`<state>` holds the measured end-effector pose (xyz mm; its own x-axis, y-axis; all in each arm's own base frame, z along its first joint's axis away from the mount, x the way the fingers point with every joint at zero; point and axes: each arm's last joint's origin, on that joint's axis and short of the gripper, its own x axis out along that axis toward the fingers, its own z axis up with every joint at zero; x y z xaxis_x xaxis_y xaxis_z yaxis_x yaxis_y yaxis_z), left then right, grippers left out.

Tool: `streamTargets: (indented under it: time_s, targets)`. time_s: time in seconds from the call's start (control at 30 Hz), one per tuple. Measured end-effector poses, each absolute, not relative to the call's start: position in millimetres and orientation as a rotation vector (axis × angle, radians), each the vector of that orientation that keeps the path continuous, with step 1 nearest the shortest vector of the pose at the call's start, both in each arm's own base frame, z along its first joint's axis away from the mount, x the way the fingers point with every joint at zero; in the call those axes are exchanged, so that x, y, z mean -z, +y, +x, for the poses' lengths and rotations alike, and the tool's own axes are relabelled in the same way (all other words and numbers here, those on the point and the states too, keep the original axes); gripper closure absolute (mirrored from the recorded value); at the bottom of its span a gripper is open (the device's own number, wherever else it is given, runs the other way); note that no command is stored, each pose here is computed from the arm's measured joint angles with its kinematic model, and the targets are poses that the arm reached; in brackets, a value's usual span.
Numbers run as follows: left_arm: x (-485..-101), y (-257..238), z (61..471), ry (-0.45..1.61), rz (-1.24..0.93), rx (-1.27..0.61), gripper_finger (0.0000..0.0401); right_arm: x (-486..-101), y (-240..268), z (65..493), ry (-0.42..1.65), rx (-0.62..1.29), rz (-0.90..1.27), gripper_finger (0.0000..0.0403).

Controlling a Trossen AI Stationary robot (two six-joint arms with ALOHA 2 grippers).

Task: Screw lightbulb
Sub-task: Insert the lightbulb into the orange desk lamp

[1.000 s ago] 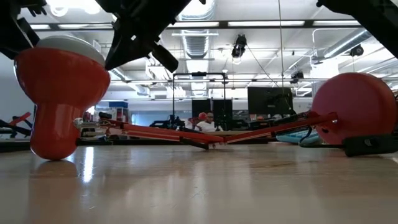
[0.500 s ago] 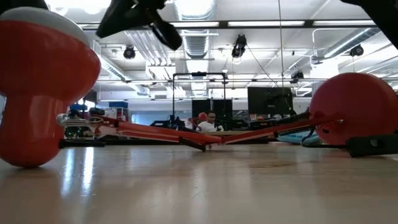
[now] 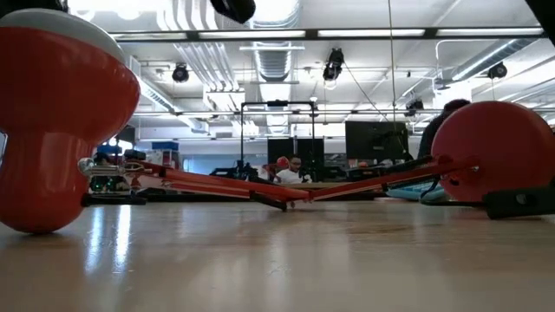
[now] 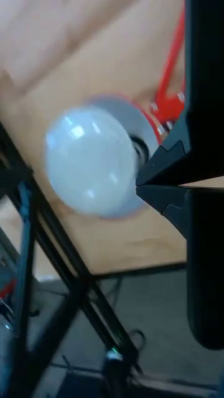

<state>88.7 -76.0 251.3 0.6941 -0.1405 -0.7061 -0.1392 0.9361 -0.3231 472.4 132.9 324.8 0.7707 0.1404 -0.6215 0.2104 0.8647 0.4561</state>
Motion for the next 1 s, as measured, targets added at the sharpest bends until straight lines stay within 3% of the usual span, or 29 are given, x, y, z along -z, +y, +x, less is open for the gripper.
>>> streamTargets:
  time_s: [0.23,0.5,0.63,0.8,1.0]
  targets:
    - [-231,-75,93,0.814,-0.310,-0.099,0.0401,-296,153,486,0.710,0.042,0.635,0.0403]
    - [-228,-79,93,0.880,-0.343,-0.039,0.0401,-288,163,490,0.698,0.049,0.678,0.0403]
    - [-225,-79,89,0.978,-0.360,0.014,0.0401,-291,158,478,0.778,0.122,0.543,0.0403]
    - [-226,-84,86,0.993,-0.389,0.057,0.0401,-323,148,458,0.824,0.106,0.332,0.0401]
    - [-225,-89,88,0.997,-0.402,0.052,0.0401,-318,118,448,1.043,-0.025,0.133,0.0336]
